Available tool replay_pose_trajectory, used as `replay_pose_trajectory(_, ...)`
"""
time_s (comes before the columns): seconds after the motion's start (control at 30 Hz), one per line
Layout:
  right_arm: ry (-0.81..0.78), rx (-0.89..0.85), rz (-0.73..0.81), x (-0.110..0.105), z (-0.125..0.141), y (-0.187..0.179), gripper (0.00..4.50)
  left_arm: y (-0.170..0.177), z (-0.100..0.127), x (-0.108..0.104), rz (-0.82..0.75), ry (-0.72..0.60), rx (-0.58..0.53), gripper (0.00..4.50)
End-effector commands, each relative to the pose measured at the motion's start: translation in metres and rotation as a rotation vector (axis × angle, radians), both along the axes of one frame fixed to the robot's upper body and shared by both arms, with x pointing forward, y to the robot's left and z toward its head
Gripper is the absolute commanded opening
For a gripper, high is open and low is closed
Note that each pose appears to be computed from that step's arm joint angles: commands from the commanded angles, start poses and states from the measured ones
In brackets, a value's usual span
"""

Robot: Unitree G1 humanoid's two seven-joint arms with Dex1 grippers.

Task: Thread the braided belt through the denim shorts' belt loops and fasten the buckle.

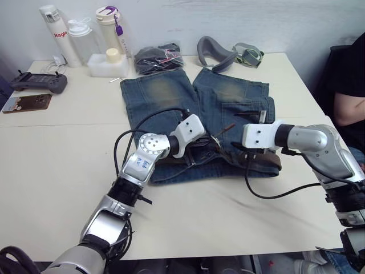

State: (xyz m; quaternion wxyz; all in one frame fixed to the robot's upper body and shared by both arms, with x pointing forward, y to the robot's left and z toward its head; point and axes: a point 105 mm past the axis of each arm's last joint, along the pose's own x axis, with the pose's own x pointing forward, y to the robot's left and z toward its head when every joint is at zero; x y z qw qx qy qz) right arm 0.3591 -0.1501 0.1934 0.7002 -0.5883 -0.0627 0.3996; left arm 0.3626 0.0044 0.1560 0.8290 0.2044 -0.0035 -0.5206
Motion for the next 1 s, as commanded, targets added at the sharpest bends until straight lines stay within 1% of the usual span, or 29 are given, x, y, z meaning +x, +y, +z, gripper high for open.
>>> replay_pose_trajectory(0.03, -0.085, -0.034, 0.083, 0.001, 0.012, 0.015, 3.96, -0.005, 0.022, -0.003, -0.021, -0.071, -0.034, 0.00)
replay_pose_trajectory(0.07, -0.093, -0.038, 0.095, 0.001, 0.013, 0.018, 3.67, -0.006, 0.022, -0.003, -0.021, -0.072, -0.032, 0.00)
replay_pose_trajectory(0.1, -0.093, -0.037, 0.102, 0.001, 0.013, 0.018, 3.17, -0.006, 0.021, -0.003, -0.021, -0.073, -0.032, 0.00)
replay_pose_trajectory(0.13, -0.092, -0.040, 0.105, 0.001, 0.013, 0.018, 2.87, -0.006, 0.021, -0.003, -0.020, -0.073, -0.032, 0.00)
replay_pose_trajectory(0.17, -0.090, -0.046, 0.107, 0.001, 0.012, 0.017, 2.33, -0.005, 0.021, -0.003, -0.019, -0.073, -0.031, 0.00)
replay_pose_trajectory(0.2, -0.087, -0.044, 0.108, 0.001, 0.012, 0.016, 2.03, -0.005, 0.021, -0.003, -0.015, -0.074, -0.031, 0.00)
replay_pose_trajectory(0.23, -0.087, -0.043, 0.108, 0.001, 0.012, 0.015, 1.45, -0.004, 0.022, -0.002, -0.009, -0.076, -0.033, 0.00)
replay_pose_trajectory(0.27, -0.086, -0.046, 0.107, 0.001, 0.011, 0.014, 1.07, -0.004, 0.023, -0.002, -0.005, -0.077, -0.036, 0.00)
replay_pose_trajectory(0.3, -0.088, -0.047, 0.105, 0.001, 0.011, 0.013, 0.51, -0.003, 0.025, -0.001, 0.000, -0.077, -0.041, 0.00)
replay_pose_trajectory(0.33, -0.091, -0.047, 0.100, 0.002, 0.011, 0.011, 0.01, -0.001, 0.027, 0.000, 0.005, -0.070, -0.054, 0.40)
replay_pose_trajectory(0.37, -0.094, -0.050, 0.093, 0.002, 0.011, 0.009, 0.00, 0.001, 0.030, 0.000, 0.005, -0.059, -0.074, 0.84)
replay_pose_trajectory(0.4, -0.098, -0.053, 0.087, 0.003, 0.011, 0.006, 0.00, 0.003, 0.033, -0.001, 0.003, -0.050, -0.085, 1.09)
replay_pose_trajectory(0.43, -0.104, -0.054, 0.080, 0.003, 0.013, 0.003, 0.00, 0.006, 0.036, -0.001, 0.001, -0.047, -0.090, 1.50)
replay_pose_trajectory(0.5, -0.117, -0.060, 0.067, 0.003, 0.016, -0.003, 0.00, 0.014, 0.041, -0.003, -0.003, -0.029, -0.111, 2.39)
replay_pose_trajectory(0.53, -0.126, -0.064, 0.061, 0.003, 0.018, -0.007, 0.00, 0.019, 0.045, -0.003, -0.004, -0.012, -0.132, 2.92)
replay_pose_trajectory(0.57, -0.133, -0.069, 0.056, 0.003, 0.020, -0.011, 0.00, 0.024, 0.048, -0.004, -0.004, 0.003, -0.148, 3.29)
replay_pose_trajectory(0.63, -0.145, -0.079, 0.040, 0.001, 0.025, -0.021, 0.00, 0.034, 0.053, -0.007, -0.016, 0.037, -0.167, 4.24)
replay_pose_trajectory(0.67, -0.149, -0.088, 0.032, 0.001, 0.027, -0.026, 0.00, 0.038, 0.055, -0.009, -0.024, 0.047, -0.167, 4.43)
replay_pose_trajectory(0.8, -0.168, -0.108, 0.003, -0.003, 0.038, -0.044, 0.00, 0.043, 0.065, -0.013, -0.038, 0.067, -0.183, 4.43)
replay_pose_trajectory(0.83, -0.175, -0.105, 0.003, -0.003, 0.043, -0.045, 0.00, 0.039, 0.069, -0.012, -0.041, 0.066, -0.194, 4.43)
replay_pose_trajectory(0.93, -0.184, -0.080, 0.033, -0.007, 0.059, -0.034, 0.00, 0.010, 0.078, -0.011, -0.065, 0.041, -0.223, 4.43)
replay_pose_trajectory(1.0, -0.178, -0.066, 0.049, -0.009, 0.063, -0.027, 0.00, -0.003, 0.080, -0.009, -0.062, 0.027, -0.227, 4.43)
